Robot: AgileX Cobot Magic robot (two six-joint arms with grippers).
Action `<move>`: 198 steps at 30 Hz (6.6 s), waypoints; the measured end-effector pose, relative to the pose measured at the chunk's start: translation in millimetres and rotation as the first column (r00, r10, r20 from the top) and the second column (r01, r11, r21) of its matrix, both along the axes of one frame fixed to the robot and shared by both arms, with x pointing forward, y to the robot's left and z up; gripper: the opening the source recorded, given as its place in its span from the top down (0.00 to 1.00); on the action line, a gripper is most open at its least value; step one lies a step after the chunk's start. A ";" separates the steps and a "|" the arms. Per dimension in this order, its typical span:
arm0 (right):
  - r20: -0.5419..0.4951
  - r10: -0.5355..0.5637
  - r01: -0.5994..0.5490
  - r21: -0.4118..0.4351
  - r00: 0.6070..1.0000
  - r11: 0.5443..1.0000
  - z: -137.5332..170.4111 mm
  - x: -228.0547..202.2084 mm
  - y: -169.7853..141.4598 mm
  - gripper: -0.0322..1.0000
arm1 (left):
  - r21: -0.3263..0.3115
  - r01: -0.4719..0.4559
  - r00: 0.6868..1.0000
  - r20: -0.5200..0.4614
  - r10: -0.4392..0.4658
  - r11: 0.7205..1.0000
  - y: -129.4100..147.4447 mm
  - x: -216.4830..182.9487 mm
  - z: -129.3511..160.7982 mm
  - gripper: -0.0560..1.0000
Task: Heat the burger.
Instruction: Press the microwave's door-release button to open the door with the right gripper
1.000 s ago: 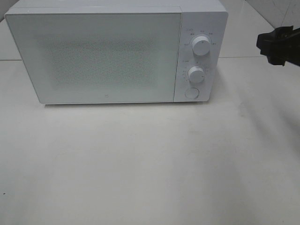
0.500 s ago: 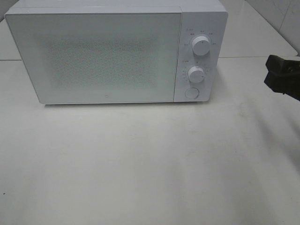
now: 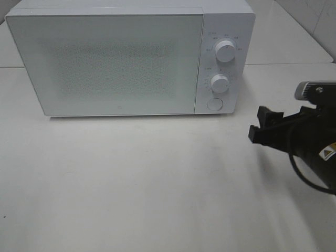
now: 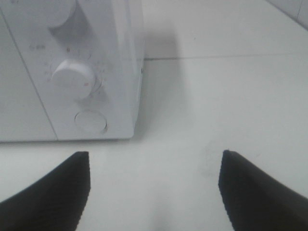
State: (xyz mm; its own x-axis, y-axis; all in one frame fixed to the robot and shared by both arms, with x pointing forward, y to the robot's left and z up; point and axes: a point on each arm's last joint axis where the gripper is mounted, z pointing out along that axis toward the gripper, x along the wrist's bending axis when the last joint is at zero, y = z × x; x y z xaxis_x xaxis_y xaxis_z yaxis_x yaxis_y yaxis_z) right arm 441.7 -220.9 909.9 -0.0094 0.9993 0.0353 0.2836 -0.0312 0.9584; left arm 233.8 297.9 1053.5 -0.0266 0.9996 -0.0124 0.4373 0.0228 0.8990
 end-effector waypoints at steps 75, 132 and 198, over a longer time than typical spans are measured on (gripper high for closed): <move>-0.391 -0.200 0.398 0.917 0.898 -0.005 -29.7 45.3 65.8 0.95 | 0.000 0.000 1.000 0.000 0.000 1.000 0.0 0.0 0.0 0.03; -0.441 -0.257 0.455 0.891 0.860 -0.007 -54.3 133.2 69.3 0.95 | 0.000 0.000 1.000 0.000 0.000 1.000 0.0 0.0 0.0 0.03; -0.547 -0.170 0.559 0.829 0.820 0.027 -36.9 134.2 71.2 0.95 | 0.000 0.000 1.000 0.000 0.000 1.000 0.0 0.0 0.0 0.03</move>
